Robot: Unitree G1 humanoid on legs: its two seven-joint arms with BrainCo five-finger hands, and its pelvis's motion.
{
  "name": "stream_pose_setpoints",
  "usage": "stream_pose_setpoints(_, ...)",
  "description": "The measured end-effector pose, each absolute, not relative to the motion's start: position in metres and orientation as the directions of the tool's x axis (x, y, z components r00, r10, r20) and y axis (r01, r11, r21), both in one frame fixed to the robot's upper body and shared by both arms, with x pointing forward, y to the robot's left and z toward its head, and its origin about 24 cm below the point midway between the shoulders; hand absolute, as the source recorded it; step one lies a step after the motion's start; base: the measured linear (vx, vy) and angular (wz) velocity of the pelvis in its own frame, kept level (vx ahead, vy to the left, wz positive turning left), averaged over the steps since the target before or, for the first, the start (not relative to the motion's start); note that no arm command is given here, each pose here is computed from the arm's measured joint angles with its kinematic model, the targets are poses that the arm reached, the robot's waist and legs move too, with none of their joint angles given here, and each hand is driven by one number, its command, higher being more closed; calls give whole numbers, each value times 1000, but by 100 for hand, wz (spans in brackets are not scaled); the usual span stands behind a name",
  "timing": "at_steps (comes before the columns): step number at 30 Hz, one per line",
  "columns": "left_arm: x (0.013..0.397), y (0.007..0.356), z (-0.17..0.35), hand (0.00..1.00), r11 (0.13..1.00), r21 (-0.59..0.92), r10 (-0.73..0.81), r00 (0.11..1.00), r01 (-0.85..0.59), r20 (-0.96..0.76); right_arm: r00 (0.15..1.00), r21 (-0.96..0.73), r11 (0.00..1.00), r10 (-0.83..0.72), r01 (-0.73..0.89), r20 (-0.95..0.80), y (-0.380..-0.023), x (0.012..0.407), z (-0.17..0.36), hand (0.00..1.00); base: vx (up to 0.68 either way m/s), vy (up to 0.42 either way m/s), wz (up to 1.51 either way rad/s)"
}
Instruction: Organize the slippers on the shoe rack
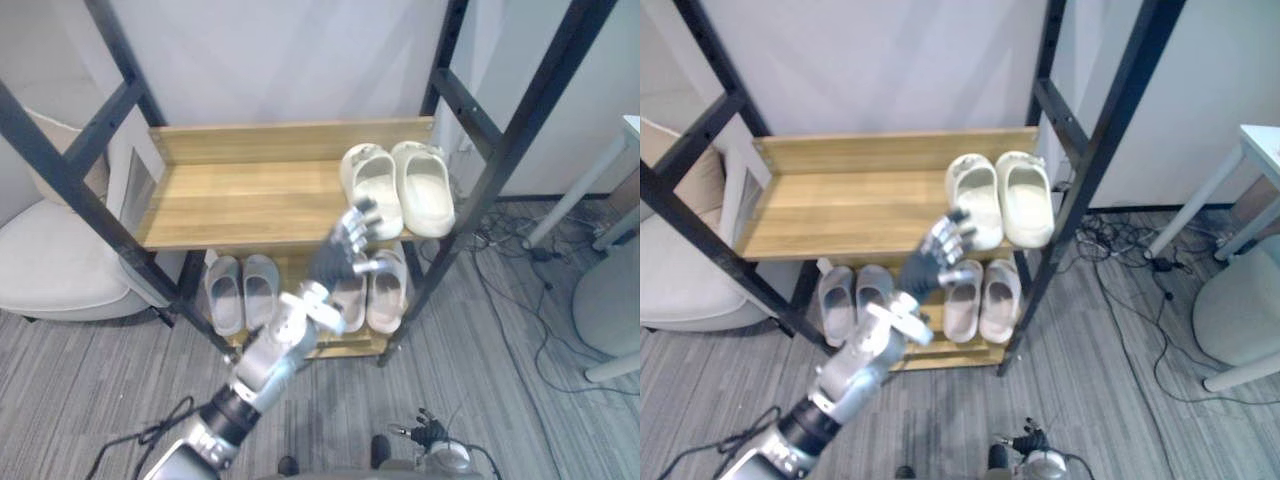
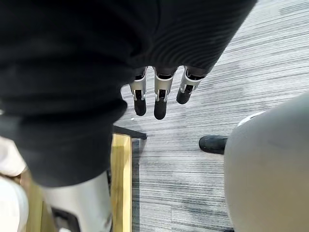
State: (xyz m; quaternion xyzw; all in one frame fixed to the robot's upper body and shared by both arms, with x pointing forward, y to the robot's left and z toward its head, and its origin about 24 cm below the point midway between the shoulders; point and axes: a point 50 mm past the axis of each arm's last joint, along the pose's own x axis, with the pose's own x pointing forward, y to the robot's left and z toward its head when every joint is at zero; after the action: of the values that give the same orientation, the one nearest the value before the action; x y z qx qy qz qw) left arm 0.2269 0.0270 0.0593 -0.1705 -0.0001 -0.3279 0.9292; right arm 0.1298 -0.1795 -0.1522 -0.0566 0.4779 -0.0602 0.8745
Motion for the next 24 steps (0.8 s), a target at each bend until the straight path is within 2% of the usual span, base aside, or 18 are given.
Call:
stream_pose_setpoints(3, 209, 29, 24, 0, 721, -361, -641, 768, 591, -22, 535, -158, 986, -157, 44, -830, -179, 130, -152, 0, -36, -22, -1)
stream_pose_setpoints(5, 197, 41, -23, 0, 777, -360, -609, 761, 517, -222, 536, -160, 986, -154, 35, -830, -179, 129, -153, 0, -18, -12, 0)
stream_pose_setpoints(7, 191, 51, -45, 0, 814, -327, -575, 751, 481, -326, 537, -161, 987, -150, 27, -830, -178, 129, -153, 0, 0, 0, 0)
stream_pose_setpoints(8, 181, 73, -79, 0, 878, -273, -479, 734, 394, -481, 539, -161, 987, -143, 13, -830, -176, 128, -153, 0, 0, 0, 0)
stream_pose_setpoints(11, 171, 100, -105, 0, 933, -183, -356, 709, 311, -609, 535, -159, 987, -141, 13, -833, -175, 125, -154, 0, -6, -9, 2)
stream_pose_setpoints(13, 156, 131, -129, 0, 976, -73, -195, 663, 207, -723, 533, -158, 987, -143, 18, -834, -174, 122, -155, 0, -27, -14, 4)
stream_pose_setpoints(14, 155, 135, -131, 0, 980, -61, -174, 658, 192, -732, 533, -159, 987, -144, 19, -834, -174, 121, -155, 0, -20, -10, 5)
stream_pose_setpoints(16, 135, 161, -147, 0, 992, 52, -26, 586, 116, -810, 526, -156, 987, -147, 27, -838, -173, 117, -156, 0, -18, -9, 10)
stream_pose_setpoints(17, 133, 164, -149, 0, 992, 62, -13, 577, 110, -817, 525, -155, 988, -147, 29, -838, -173, 117, -156, 0, -12, -13, 18)
stream_pose_setpoints(18, 121, 175, -155, 0, 989, 120, 57, 529, 86, -847, 521, -154, 988, -148, 32, -840, -172, 115, -157, 0, -11, -12, 12)
stream_pose_setpoints(24, 110, 187, -158, 0, 977, 201, 140, 501, 68, -854, 512, -158, 987, -155, 37, -845, -174, 112, -159, 0, -30, -13, 6)
